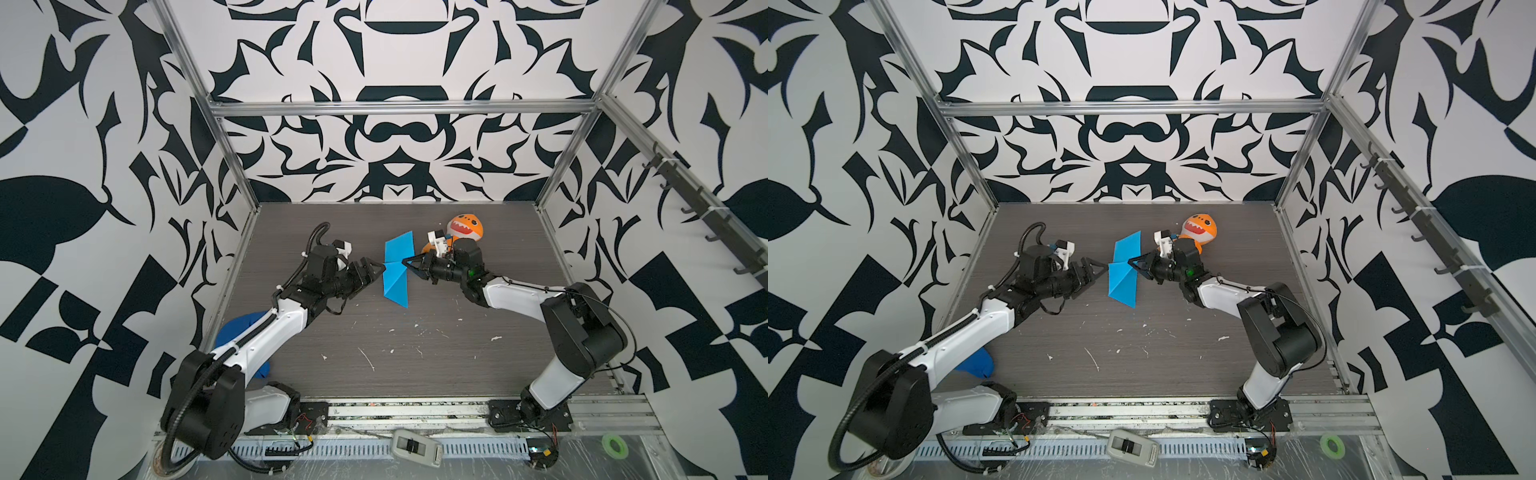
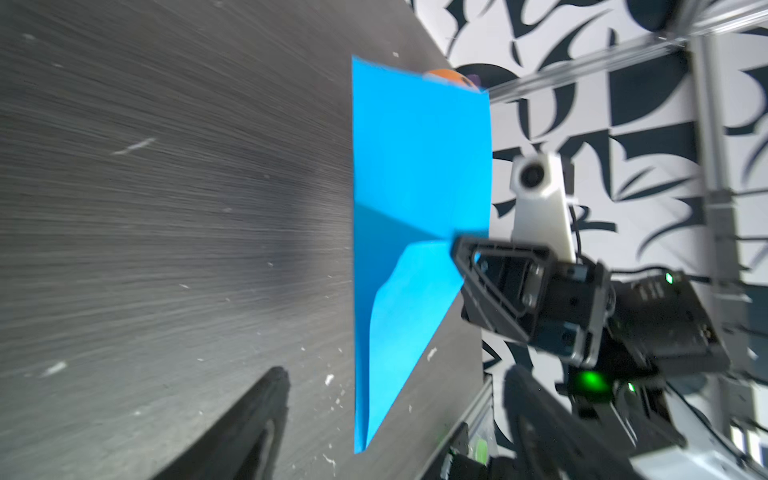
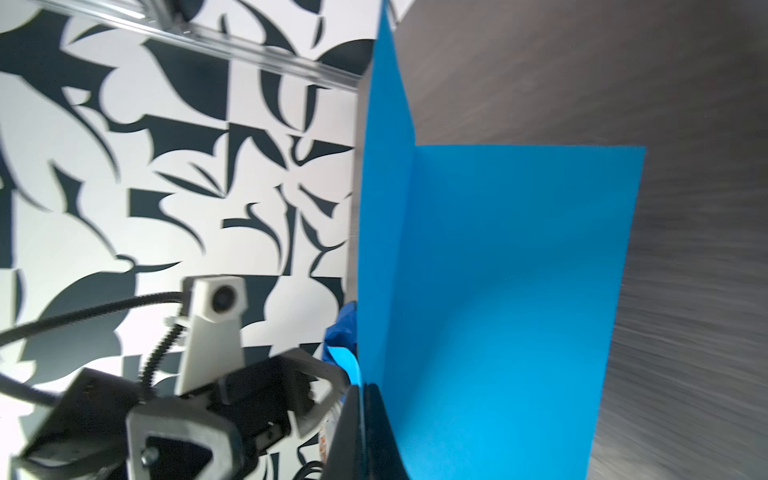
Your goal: Fold a paper plane with a square sheet of paper (pick it up from the middle)
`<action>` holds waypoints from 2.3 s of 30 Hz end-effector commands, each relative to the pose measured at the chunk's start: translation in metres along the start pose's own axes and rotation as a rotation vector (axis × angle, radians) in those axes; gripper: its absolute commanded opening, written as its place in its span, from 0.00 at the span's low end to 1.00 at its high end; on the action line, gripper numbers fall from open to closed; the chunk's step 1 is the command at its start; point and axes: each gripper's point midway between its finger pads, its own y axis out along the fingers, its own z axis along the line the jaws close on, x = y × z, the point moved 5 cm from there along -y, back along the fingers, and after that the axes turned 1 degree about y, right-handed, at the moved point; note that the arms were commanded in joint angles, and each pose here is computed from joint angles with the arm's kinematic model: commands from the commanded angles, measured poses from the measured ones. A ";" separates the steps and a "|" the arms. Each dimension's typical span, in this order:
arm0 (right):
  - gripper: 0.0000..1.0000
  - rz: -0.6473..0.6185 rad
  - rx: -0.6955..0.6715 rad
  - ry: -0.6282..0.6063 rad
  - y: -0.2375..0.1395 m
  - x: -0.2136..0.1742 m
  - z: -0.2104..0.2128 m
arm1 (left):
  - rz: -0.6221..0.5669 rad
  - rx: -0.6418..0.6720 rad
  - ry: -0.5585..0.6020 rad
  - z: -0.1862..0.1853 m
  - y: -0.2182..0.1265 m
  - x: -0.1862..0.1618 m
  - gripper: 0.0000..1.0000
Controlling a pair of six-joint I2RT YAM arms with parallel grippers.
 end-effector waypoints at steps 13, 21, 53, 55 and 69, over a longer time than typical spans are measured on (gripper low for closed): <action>0.02 0.044 0.259 -0.056 0.006 0.012 0.096 | -0.012 -0.345 -0.040 -0.057 -0.015 0.013 0.82; 0.02 0.045 0.246 -0.052 0.005 0.010 0.091 | -0.054 -0.341 -0.041 -0.054 -0.022 0.021 0.51; 0.53 -0.163 -0.424 -0.202 -0.066 0.017 0.004 | -0.070 0.756 0.263 0.035 -0.073 0.033 0.05; 0.53 -0.165 -0.443 -0.203 -0.067 0.017 0.000 | -0.043 0.930 0.316 0.044 -0.072 0.035 0.05; 0.50 -0.190 -0.504 -0.201 -0.078 0.012 -0.011 | 0.246 1.456 0.593 0.086 0.016 0.015 0.12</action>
